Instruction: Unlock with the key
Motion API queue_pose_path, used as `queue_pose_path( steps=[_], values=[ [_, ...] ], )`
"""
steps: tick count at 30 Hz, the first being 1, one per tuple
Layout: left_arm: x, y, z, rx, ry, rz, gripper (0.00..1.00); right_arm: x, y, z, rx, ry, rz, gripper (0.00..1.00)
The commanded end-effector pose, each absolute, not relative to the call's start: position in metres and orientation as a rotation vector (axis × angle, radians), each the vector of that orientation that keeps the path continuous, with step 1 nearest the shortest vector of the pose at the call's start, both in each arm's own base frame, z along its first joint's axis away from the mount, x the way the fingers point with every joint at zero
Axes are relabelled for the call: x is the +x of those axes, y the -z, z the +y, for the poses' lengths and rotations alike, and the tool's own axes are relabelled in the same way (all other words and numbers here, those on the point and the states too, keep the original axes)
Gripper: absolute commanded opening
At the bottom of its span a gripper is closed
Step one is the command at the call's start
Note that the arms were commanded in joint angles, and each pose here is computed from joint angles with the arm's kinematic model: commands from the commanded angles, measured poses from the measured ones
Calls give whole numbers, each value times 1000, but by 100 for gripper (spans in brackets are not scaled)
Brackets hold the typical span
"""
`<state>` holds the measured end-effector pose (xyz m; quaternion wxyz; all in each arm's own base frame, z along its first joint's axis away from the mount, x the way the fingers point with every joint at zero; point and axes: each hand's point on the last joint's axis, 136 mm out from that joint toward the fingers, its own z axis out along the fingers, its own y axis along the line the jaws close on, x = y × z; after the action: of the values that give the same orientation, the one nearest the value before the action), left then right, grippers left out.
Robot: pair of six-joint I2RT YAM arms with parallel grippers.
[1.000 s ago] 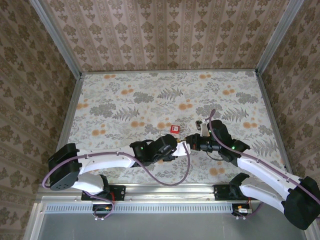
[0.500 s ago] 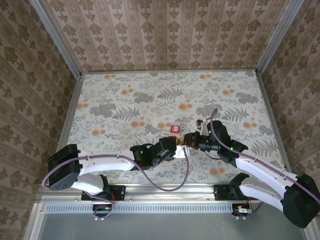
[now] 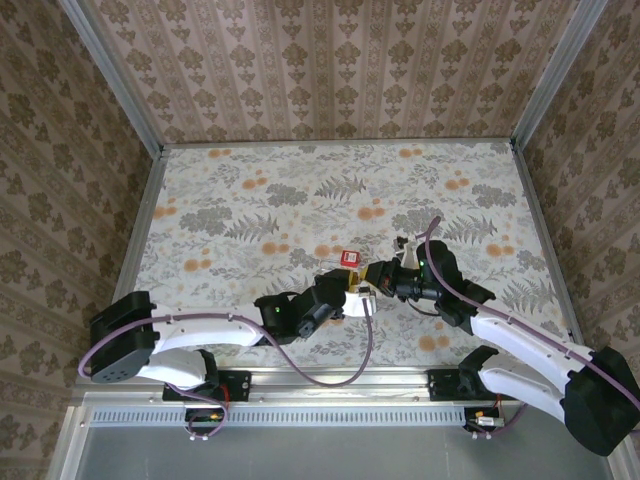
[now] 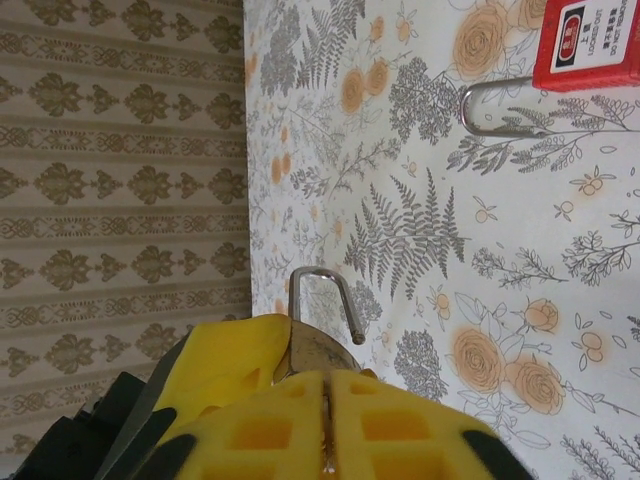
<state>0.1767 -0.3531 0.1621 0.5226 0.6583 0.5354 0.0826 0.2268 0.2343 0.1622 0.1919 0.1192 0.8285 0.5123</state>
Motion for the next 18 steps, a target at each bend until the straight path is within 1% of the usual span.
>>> queue_pose_path(
  steps=[1, 3, 4, 10, 16, 18],
  values=[
    [175, -228, -370, 1368, -76, 1211, 0, 216, -155, 229, 321, -1400, 2408, 20],
    [174, -225, -370, 1376, -56, 1230, 0, 218, -160, 220, 304, -1348, 2402, 28],
    [172, -223, -370, 1388, -38, 1247, 0, 219, -163, 213, 297, -1313, 2399, 29],
    [166, -202, -366, 1472, 68, 1365, 0, 222, -168, 187, 233, -1205, 2385, 36],
    [161, -186, -365, 1546, 149, 1456, 0, 218, -166, 182, 53, -1154, 2349, 43],
    [159, -183, -365, 1559, 174, 1485, 0, 215, -168, 183, 13, -1156, 2340, 44]
  ],
)
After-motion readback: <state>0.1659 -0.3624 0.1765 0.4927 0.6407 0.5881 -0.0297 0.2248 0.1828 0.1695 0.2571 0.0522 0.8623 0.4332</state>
